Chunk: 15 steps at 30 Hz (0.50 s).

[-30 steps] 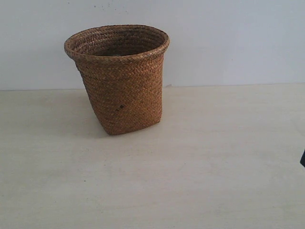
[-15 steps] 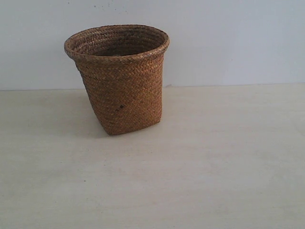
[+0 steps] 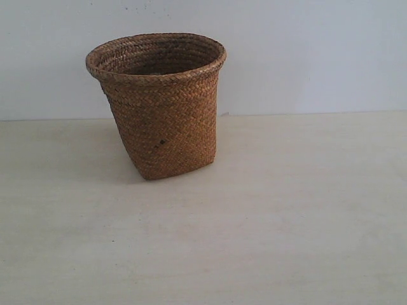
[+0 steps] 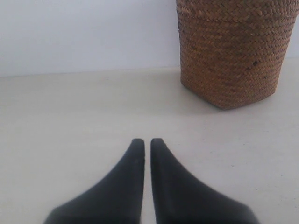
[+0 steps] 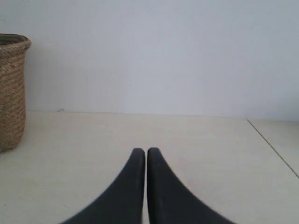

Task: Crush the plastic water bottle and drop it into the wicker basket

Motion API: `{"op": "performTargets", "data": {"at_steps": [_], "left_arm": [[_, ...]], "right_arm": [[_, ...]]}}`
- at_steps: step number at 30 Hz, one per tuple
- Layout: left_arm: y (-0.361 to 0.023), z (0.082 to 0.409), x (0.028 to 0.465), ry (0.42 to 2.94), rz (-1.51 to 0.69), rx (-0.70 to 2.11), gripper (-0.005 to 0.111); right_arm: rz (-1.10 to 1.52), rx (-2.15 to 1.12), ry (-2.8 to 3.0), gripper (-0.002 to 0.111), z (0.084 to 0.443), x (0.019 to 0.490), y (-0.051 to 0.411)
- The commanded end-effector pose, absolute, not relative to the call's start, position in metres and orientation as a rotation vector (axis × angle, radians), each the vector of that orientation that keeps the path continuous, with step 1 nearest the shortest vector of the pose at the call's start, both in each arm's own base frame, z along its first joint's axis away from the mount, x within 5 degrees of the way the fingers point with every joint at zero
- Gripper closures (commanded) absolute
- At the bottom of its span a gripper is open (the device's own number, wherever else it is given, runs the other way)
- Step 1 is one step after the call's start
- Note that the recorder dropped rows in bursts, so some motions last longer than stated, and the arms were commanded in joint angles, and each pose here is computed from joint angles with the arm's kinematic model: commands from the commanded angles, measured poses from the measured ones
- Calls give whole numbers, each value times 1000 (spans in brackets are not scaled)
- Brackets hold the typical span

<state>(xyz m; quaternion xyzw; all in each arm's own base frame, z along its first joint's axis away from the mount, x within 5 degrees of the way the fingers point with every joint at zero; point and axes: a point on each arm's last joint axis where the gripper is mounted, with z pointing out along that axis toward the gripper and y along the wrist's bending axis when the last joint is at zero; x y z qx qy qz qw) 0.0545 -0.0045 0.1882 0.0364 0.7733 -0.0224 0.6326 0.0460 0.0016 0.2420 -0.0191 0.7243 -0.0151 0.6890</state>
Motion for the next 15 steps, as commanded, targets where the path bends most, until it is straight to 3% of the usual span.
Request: {"op": "performTargets", "data": {"at_steps": [1, 4, 15], "left_arm": [[-4, 187, 55, 1766, -44, 87, 103], [-4, 187, 55, 1766, -44, 87, 103], [-4, 188, 55, 1761, -44, 87, 103]], "right_arm": [[-68, -12, 1621, 108, 227, 50, -1], [-53, 27, 1573, 108, 207, 56, -3], [20, 48, 1673, 108, 196, 56, 0]]}}
